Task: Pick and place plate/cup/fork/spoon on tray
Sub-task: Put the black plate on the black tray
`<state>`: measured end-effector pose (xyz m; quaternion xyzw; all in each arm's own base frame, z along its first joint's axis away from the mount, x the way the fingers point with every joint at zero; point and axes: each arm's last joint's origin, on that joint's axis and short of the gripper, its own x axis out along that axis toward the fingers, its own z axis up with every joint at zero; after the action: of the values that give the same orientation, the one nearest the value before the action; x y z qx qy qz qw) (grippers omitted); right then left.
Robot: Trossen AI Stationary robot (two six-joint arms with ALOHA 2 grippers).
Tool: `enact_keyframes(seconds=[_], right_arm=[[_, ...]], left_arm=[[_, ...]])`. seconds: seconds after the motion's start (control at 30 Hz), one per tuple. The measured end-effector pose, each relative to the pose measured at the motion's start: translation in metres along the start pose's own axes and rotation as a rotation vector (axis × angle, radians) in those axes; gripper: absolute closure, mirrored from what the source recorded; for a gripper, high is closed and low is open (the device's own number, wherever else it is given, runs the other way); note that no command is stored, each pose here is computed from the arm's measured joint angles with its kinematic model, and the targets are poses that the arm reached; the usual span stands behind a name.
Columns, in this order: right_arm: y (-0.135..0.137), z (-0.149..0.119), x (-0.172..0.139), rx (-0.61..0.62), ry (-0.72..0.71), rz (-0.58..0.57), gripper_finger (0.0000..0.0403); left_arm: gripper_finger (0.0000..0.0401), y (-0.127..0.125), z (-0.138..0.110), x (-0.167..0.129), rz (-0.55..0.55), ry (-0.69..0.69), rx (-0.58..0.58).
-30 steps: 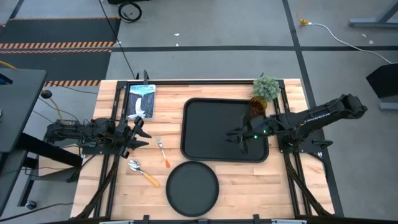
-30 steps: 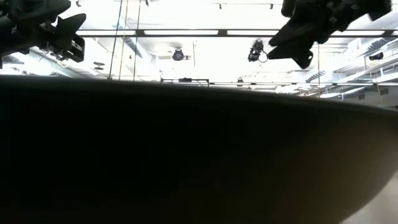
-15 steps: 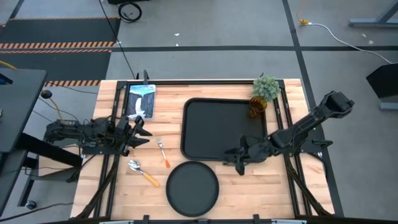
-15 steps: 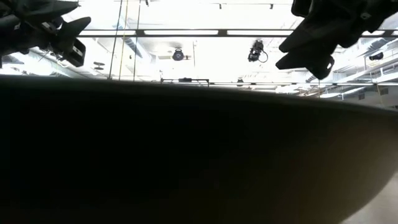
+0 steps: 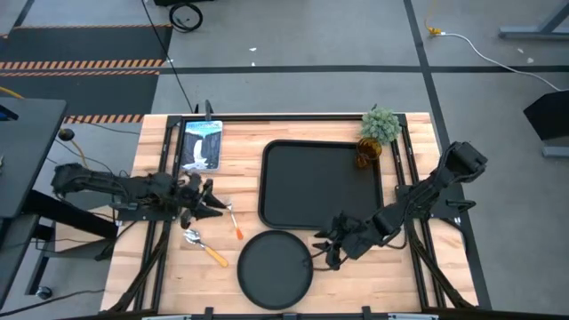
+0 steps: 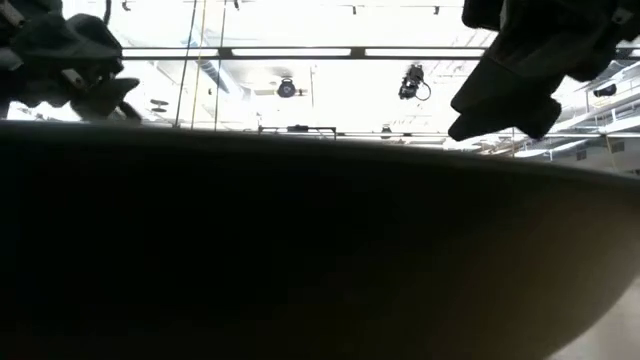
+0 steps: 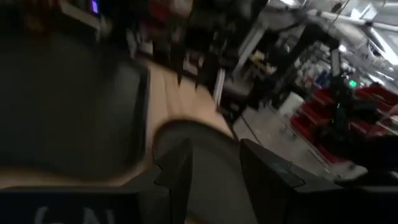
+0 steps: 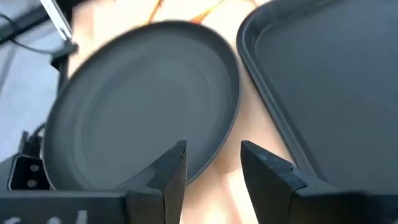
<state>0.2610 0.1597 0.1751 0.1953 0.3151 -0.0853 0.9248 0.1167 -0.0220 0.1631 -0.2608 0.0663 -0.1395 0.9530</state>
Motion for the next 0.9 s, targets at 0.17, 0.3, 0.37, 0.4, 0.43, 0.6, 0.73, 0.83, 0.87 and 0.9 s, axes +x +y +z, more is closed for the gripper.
enact_keyframes(seconds=[0.17,0.3,0.37,0.4,0.43,0.6,0.73,0.83,0.87,0.9], right_arm=[[0.019,0.007,0.007,-0.062,0.085,-0.071,0.0245],[0.032,0.011,0.016,-0.081,0.133,-0.089,0.0245],[0.037,0.012,0.020,-0.086,0.162,-0.102,0.0245],[0.038,0.013,0.022,-0.077,0.175,-0.114,0.0245],[0.039,0.014,0.024,-0.064,0.190,-0.126,0.0245],[0.032,0.019,0.030,0.069,0.247,-0.136,0.0245],[0.028,0.018,0.033,0.135,0.265,-0.162,0.0245],[0.027,0.018,0.033,0.171,0.262,-0.172,0.0245],[0.027,0.018,0.034,0.180,0.258,-0.176,0.0245],[0.027,0.019,0.034,0.186,0.251,-0.181,0.0245]], left_arm=[[0.0260,-0.001,-0.013,0.007,0.044,0.104,-0.075],[0.0260,-0.004,-0.022,0.011,0.073,0.151,-0.134],[0.0260,-0.006,-0.025,0.013,0.081,0.159,-0.154],[0.0260,-0.007,-0.026,0.013,0.087,0.163,-0.162],[0.0260,-0.008,-0.027,0.014,0.092,0.161,-0.167],[0.0260,-0.014,-0.031,0.017,0.115,0.135,-0.171],[0.0260,-0.018,-0.035,0.018,0.135,0.138,-0.190],[0.0260,-0.021,-0.036,0.021,0.153,0.159,-0.193],[0.0260,-0.024,-0.034,0.024,0.154,0.159,-0.189],[0.0260,-0.027,-0.031,0.026,0.152,0.157,-0.187]])
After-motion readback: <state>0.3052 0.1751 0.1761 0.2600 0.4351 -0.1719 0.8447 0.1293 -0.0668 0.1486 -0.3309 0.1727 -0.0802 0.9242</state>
